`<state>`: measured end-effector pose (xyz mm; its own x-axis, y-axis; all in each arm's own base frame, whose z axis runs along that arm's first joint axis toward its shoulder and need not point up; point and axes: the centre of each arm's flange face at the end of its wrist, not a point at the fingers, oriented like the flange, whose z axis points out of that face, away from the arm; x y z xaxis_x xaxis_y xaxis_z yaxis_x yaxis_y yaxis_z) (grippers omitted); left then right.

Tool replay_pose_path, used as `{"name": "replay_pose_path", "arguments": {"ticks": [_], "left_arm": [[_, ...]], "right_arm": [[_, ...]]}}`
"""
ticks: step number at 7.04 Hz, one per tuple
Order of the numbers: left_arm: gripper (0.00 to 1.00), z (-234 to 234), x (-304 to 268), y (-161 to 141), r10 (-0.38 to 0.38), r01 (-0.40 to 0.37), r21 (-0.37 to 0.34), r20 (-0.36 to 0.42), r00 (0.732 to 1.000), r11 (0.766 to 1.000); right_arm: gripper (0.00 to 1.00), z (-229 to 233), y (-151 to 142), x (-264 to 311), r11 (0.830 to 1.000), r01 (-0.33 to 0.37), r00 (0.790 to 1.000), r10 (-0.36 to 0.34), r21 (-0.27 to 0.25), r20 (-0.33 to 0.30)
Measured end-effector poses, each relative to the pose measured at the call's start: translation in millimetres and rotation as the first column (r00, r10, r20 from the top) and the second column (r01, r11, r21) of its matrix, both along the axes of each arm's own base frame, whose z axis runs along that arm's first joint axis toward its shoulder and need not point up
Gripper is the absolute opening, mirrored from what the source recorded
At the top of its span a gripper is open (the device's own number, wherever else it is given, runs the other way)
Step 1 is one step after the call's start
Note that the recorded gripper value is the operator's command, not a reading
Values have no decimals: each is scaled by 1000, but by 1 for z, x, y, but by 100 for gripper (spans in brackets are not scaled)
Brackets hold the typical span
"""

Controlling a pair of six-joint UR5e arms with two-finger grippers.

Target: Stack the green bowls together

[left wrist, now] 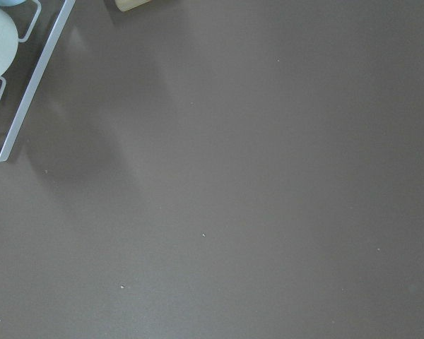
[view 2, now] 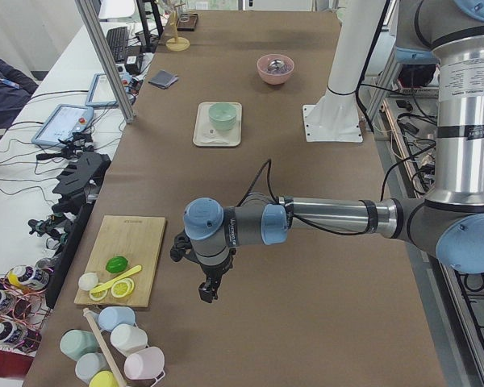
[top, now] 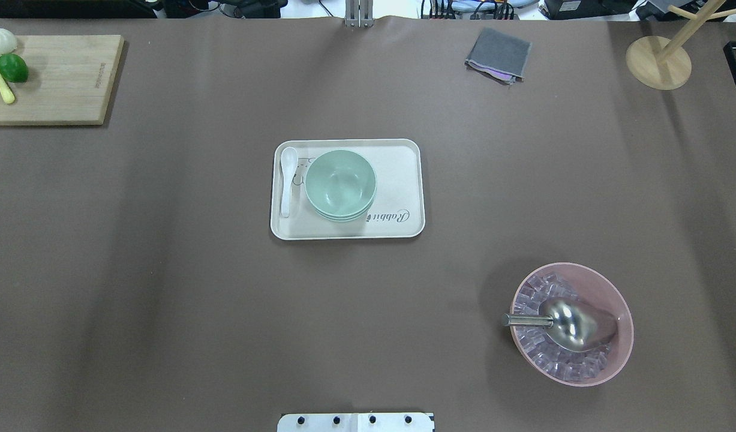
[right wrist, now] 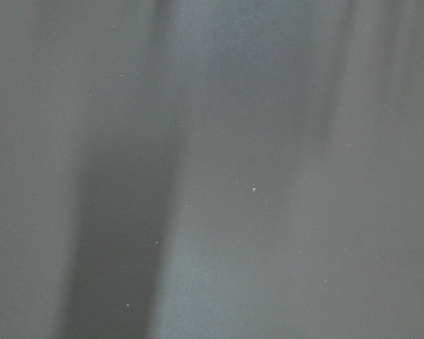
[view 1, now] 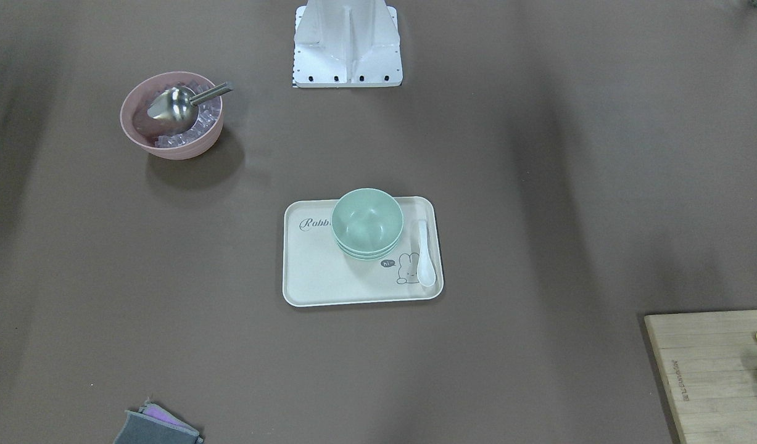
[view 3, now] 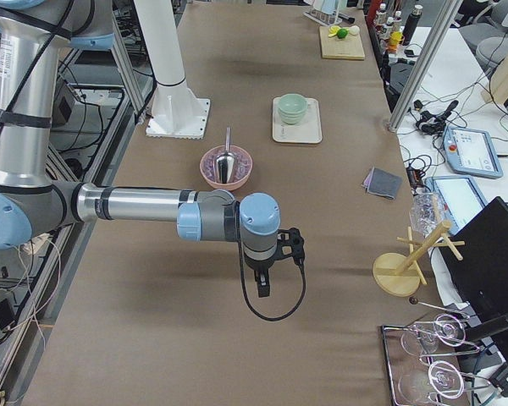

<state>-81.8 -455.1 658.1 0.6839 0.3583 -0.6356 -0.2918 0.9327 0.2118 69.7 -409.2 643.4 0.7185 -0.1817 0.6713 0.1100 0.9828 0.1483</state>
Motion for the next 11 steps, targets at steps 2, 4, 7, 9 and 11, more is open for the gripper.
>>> {"name": "replay_pose_path", "arguments": {"ticks": [2,4,7,9,11], "left_arm": [[100,2,0,0,-2,2,-7,0,1000,1000],[100,2,0,1,-3,3,-8,1,1000,1000],[100,3,0,1,-4,4,-10,1,1000,1000],[100,2,0,1,-4,4,-9,1,1000,1000],[100,2,-1,1,-4,4,-9,0,1000,1000]], "right_arm": [[100,0,0,0,1000,1,1000,-1,1,0],[100,0,0,-1,1000,3,1000,-3,1,0],[100,0,0,-3,1000,8,1000,-8,2,0],[100,-1,-1,-5,1000,12,1000,-12,3,0],[100,-1,-1,-6,1000,14,1000,-14,4,-1]]}}
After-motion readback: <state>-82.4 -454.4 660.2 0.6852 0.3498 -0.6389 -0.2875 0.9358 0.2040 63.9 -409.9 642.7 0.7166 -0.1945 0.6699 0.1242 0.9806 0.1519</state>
